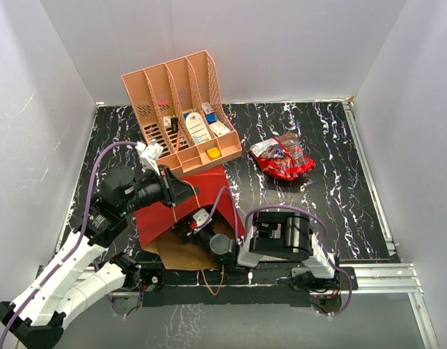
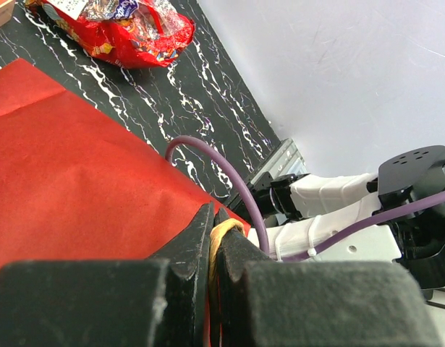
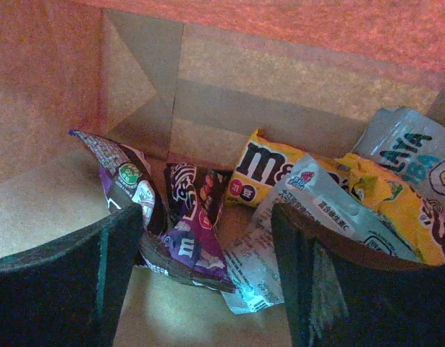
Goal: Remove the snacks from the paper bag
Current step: Take out the snack from the paper bag.
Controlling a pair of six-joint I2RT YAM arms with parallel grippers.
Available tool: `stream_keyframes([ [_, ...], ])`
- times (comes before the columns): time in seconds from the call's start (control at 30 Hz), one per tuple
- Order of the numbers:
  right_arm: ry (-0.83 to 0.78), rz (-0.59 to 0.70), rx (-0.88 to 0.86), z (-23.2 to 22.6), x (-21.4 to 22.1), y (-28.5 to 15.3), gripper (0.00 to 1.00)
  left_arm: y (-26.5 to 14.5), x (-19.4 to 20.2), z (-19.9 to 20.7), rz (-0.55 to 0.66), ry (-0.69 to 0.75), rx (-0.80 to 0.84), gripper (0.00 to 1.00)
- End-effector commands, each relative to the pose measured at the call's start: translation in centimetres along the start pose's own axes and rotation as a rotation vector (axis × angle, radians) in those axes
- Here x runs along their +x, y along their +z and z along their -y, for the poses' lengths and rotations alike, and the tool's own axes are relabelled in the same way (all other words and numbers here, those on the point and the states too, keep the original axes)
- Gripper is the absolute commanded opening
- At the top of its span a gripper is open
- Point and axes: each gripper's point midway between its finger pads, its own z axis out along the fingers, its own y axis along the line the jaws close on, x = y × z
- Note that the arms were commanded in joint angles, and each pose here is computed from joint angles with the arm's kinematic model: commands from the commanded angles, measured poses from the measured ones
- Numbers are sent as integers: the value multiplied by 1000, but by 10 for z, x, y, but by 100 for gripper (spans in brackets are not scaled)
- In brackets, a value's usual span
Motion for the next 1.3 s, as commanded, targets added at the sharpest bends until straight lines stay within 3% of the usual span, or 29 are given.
stream_keyframes([
  [0.0,52,-20,-3,-3,6,4,69,-3,-4,6,25,11,28,0],
  [0.2,67,-84,-112,-17,19,-9,54,-5,-2,2,23,10,7,0],
  [0.4,41,-133,-90,-7,31,-18,39,-5,-2,0,20,5,-8,0],
  [0.7,81,-110,-134,-1,-9,-32,13,-6,2,-8,4,0,-46,0],
  [0.87,158,-102,-209,-4,-45,-48,8,-6,3,-12,1,-4,-65,0],
  [0.97,194,-153,-298,-11,-55,-67,7,-5,4,-15,-4,-6,-78,0],
  [1.27,231,-585,-626,-19,-64,-177,7,-6,3,-36,18,-21,-195,0],
])
